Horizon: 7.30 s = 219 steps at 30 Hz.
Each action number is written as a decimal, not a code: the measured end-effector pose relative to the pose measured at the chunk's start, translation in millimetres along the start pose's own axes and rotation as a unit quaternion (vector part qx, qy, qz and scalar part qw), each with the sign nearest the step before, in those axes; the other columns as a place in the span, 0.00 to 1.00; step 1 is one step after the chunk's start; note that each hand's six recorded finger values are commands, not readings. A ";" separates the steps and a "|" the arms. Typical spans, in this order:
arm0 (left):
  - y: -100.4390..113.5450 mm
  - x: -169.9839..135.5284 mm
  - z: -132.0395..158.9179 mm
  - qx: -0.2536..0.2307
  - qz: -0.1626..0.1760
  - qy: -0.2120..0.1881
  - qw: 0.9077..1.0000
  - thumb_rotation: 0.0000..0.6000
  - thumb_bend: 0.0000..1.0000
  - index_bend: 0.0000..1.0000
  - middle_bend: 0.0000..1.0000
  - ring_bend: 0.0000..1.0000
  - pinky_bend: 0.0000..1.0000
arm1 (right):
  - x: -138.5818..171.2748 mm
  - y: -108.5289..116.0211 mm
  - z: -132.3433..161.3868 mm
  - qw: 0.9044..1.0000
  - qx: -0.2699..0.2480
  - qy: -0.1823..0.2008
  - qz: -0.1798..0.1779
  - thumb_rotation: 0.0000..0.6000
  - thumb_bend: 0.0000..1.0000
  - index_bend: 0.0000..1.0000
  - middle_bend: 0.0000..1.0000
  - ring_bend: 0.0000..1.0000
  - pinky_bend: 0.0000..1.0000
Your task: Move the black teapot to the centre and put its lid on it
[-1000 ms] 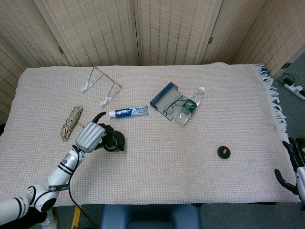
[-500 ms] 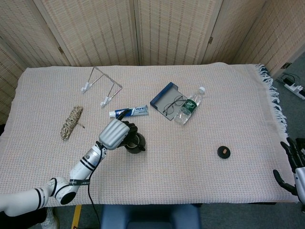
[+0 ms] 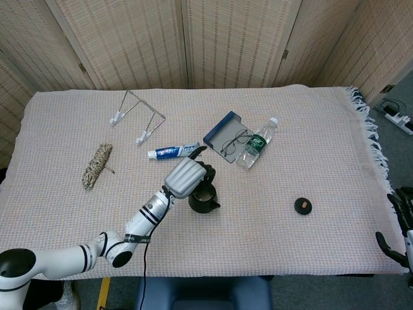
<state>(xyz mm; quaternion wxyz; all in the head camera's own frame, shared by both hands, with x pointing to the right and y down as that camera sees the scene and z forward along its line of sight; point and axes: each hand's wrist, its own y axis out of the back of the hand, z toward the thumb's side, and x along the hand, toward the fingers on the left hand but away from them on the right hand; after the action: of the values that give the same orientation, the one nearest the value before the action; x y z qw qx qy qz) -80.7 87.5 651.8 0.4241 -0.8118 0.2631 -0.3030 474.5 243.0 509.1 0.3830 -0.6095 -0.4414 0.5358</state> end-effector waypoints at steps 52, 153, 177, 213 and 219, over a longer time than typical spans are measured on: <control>-34.3 -15.3 -19.0 0.032 -0.158 0.105 0.981 1.00 0.14 0.00 0.00 0.00 0.00 | -3.6 2.9 0.3 1.000 0.004 -0.001 -0.003 1.00 0.39 0.03 0.06 0.18 0.03; 73.6 -354.1 -181.3 0.024 0.035 0.372 0.927 1.00 0.20 0.05 0.02 0.01 0.00 | -120.6 -182.5 82.3 0.957 0.121 0.046 0.260 1.00 0.34 0.28 0.30 0.80 0.80; 75.6 -356.5 -181.5 0.022 0.039 0.373 0.927 1.00 0.20 0.05 0.02 0.01 0.00 | -128.0 -163.8 100.6 0.964 0.096 0.067 0.239 1.00 0.33 0.40 0.38 0.82 0.82; 79.5 -365.3 -176.4 0.027 0.038 0.381 0.923 1.00 0.20 0.05 0.02 0.01 0.00 | -219.2 -160.2 366.5 0.910 0.128 0.290 0.269 1.00 0.33 0.43 0.35 0.83 0.82; 79.1 -366.0 -177.1 0.027 0.037 0.382 0.923 1.00 0.20 0.05 0.02 0.01 0.00 | -219.4 -167.6 370.1 0.908 0.150 0.288 0.264 1.00 0.33 0.40 0.31 0.83 0.82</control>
<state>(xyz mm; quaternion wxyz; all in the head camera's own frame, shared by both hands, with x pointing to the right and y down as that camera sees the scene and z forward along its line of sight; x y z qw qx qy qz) -469.0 204.5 567.2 0.3240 -0.6126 0.4271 -0.5808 78.4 85.8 686.7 0.4244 -0.7670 -0.0495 0.4787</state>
